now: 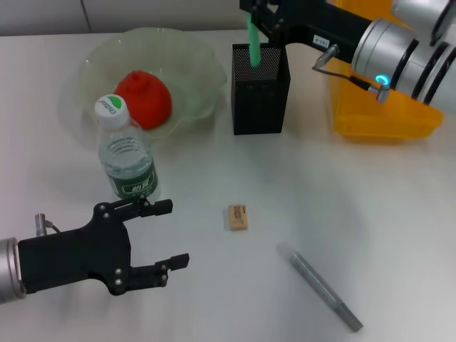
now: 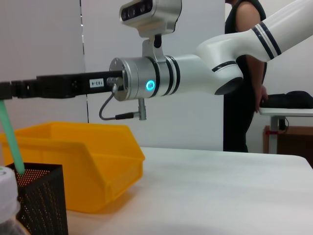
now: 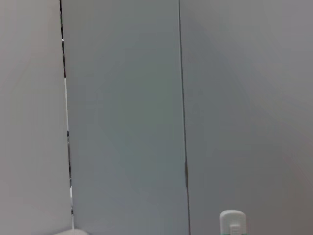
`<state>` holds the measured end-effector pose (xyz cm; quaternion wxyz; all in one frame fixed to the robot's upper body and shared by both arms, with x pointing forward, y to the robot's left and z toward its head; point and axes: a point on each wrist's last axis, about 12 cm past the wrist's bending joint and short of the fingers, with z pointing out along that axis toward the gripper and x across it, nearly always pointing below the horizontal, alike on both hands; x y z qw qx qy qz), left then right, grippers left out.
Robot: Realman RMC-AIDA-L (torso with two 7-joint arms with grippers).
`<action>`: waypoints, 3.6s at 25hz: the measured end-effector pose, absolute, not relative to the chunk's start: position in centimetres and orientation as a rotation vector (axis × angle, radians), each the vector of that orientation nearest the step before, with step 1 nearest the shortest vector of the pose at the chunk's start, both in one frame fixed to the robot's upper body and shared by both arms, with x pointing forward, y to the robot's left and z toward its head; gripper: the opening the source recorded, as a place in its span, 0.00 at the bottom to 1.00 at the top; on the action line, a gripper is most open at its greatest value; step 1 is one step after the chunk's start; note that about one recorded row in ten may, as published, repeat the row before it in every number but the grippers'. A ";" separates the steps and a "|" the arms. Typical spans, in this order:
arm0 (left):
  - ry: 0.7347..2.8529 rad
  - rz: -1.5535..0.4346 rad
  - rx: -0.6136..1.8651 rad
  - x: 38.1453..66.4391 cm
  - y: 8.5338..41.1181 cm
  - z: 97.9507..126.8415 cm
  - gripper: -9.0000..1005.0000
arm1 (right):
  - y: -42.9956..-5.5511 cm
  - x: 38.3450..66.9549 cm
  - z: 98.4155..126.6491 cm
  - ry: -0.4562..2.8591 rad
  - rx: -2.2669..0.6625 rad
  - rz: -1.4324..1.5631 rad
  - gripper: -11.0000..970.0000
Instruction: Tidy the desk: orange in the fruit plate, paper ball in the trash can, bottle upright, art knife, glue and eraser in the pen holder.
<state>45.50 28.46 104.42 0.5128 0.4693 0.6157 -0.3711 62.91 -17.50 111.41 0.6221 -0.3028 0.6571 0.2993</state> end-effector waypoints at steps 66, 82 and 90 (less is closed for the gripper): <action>1.500 -0.881 1.079 43.8 30.8 104.6 0.78 | -9.2 55.8 111.1 2.089 -1.690 0.411 0.74; 1.502 -0.877 1.080 43.9 30.8 104.5 0.78 | -9.0 55.5 110.6 2.094 -1.726 0.386 0.38; 1.502 -0.878 1.081 43.9 30.7 104.5 0.78 | -9.2 55.4 110.8 2.108 -1.693 0.396 0.37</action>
